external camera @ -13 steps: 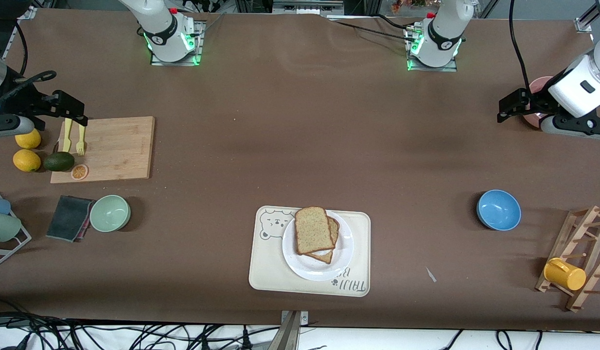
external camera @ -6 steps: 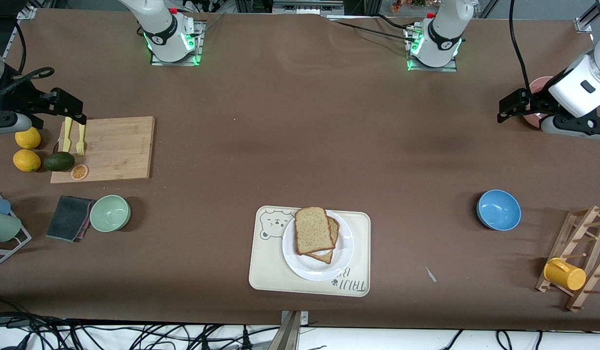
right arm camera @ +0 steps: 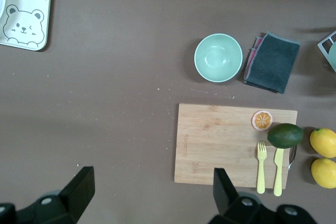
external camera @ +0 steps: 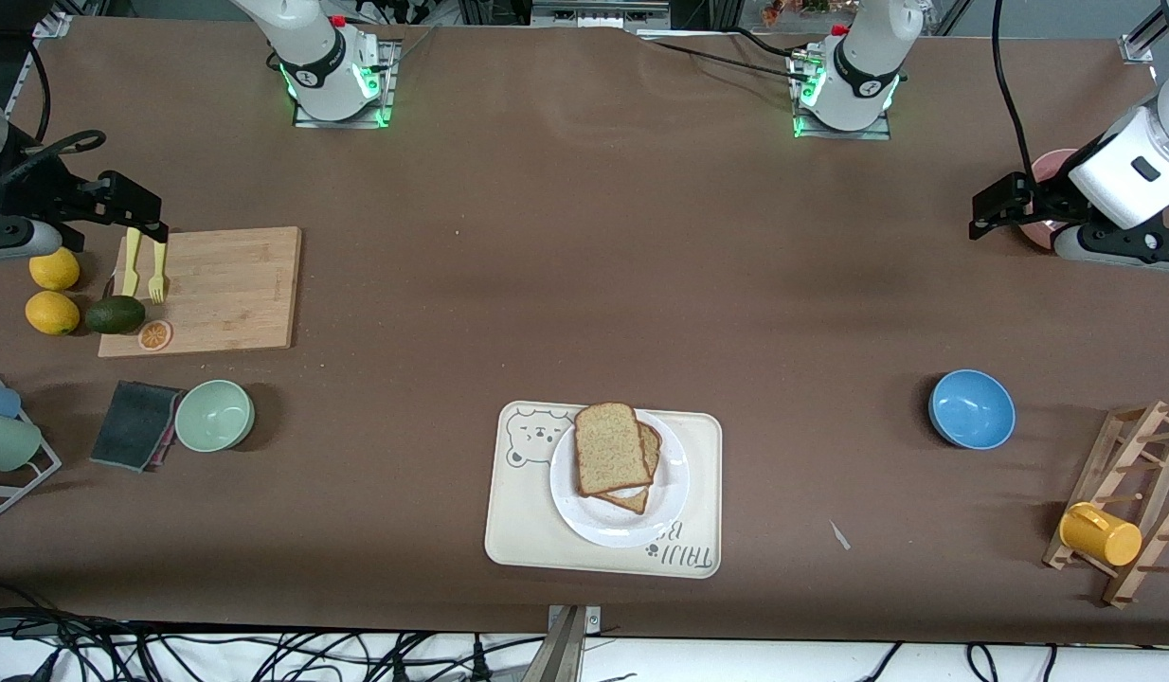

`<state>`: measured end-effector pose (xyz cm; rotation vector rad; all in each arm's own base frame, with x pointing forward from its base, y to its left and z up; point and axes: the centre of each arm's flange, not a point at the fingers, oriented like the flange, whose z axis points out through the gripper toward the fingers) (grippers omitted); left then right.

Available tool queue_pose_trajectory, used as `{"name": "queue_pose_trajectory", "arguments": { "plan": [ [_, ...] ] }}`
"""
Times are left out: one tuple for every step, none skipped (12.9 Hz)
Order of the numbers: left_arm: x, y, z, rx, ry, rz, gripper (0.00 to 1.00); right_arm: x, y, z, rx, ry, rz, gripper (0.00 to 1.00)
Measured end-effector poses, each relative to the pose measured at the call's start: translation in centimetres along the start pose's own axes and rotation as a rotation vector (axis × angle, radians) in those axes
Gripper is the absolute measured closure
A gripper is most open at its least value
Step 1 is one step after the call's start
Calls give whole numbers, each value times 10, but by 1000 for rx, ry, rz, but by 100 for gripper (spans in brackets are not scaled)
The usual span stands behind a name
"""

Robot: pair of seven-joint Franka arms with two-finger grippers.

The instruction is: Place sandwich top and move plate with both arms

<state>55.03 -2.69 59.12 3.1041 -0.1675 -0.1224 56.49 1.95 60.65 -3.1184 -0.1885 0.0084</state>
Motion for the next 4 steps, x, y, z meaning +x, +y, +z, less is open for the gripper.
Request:
{"name": "queue_pose_trajectory", "arguments": {
  "plan": [
    [0,0,0,0,0,0,0,-1,0,-2,0,4,0,0],
    [0,0,0,0,0,0,0,-2,-1,-5,0,8,-2,0],
    [0,0,0,0,0,0,0,-3,-3,-7,-1,12,-5,0],
    [0,0,0,0,0,0,0,-4,-4,-8,-1,15,-8,0]
  ]
}}
